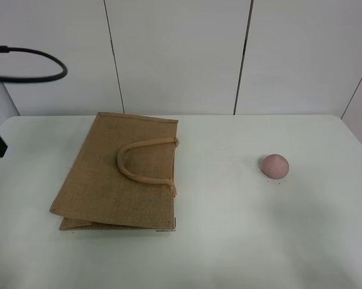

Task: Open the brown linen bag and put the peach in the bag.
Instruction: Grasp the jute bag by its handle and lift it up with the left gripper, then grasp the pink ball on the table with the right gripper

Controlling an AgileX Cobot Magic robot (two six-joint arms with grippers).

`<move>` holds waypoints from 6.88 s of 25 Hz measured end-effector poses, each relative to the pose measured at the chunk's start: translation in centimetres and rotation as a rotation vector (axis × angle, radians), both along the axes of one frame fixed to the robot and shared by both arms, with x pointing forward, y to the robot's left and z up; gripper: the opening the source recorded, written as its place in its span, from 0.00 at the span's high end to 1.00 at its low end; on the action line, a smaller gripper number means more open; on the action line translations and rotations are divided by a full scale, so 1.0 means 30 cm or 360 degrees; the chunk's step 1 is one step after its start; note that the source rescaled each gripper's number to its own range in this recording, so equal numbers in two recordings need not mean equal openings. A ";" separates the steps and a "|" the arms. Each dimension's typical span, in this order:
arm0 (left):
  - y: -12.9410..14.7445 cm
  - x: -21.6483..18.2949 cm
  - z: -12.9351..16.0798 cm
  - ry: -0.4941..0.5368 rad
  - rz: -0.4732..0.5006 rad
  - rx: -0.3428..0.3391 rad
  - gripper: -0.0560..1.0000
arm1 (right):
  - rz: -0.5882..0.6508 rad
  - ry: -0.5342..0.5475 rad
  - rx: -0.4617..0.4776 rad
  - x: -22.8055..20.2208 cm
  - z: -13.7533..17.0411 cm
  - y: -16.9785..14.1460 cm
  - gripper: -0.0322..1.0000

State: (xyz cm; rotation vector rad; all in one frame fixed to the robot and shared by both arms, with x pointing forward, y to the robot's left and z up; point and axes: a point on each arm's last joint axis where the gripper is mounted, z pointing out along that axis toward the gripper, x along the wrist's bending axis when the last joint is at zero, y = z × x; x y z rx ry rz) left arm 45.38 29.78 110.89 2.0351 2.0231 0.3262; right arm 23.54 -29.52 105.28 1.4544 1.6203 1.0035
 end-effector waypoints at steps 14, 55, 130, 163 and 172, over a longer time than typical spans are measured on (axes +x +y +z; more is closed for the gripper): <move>-0.060 0.570 -0.246 0.0245 0.0058 -0.0029 0.00 | 0.0001 0.0000 0.0001 0.000 0.000 0.000 0.00; -0.441 0.747 -0.743 0.0472 -0.0068 -0.0076 0.00 | 0.0001 0.0000 0.0001 0.000 0.000 0.000 0.00; -0.378 0.506 0.369 -0.0527 -0.0297 -0.0290 0.95 | 0.0021 0.1579 -0.0061 1.303 -0.241 0.067 0.00; -0.378 0.506 0.369 -0.0530 -0.0312 -0.0282 0.95 | 0.0090 0.1593 -0.0161 1.468 -0.546 0.126 0.00; -0.378 0.506 0.369 -0.0530 -0.0312 -0.0282 0.95 | 0.0088 0.1603 -0.0142 1.466 -0.547 0.129 0.58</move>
